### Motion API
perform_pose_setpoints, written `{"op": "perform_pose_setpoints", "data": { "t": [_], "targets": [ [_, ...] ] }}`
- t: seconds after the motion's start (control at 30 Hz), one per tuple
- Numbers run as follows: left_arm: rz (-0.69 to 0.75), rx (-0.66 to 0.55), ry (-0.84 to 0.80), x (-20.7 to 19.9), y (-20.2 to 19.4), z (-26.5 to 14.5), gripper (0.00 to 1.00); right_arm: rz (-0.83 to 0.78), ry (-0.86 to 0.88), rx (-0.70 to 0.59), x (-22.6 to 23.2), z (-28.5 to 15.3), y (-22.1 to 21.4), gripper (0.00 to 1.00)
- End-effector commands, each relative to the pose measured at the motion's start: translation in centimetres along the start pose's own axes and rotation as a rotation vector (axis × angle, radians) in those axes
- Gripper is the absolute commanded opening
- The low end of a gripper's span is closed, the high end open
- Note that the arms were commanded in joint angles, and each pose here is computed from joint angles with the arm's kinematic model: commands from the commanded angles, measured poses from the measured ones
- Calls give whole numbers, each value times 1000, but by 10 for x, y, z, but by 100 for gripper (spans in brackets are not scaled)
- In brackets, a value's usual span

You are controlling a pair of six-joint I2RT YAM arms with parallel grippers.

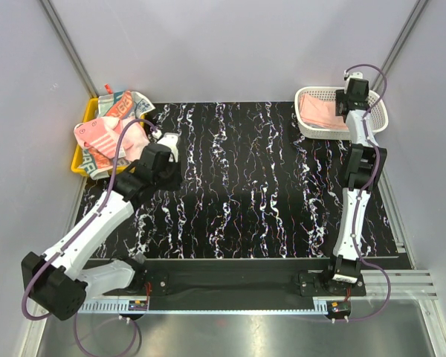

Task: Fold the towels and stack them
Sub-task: Neatly place the folded towel into the bin, then grab crumpled towel

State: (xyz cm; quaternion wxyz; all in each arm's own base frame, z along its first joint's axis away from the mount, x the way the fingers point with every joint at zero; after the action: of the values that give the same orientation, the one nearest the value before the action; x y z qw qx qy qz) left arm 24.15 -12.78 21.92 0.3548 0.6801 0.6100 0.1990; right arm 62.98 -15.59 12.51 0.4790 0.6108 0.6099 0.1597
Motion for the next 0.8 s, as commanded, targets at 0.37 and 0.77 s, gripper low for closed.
{"op": "perform_pose_setpoints", "data": {
  "t": [0.37, 0.77],
  "targets": [
    [-155, -125, 50, 7, 49, -12, 35, 439, 106, -153, -36, -124, 107, 100],
    [-602, -341, 714, 159, 122, 40, 62, 464, 664, -93, 168, -289, 85, 100]
  ]
}}
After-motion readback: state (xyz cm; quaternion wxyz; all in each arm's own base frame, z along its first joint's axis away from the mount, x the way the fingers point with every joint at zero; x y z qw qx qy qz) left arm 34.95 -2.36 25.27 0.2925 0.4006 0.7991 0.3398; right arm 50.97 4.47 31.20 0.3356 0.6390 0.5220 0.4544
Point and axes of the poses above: each gripper's point midway between its finger pads, its own z axis out along the fingers, its own x axis along the line the jaws close on, y = z × x, the point moved 5 cm from there along -z, back along the fingers, and after that the axes turned 3 degrees about -z, right-handed, at the moved point
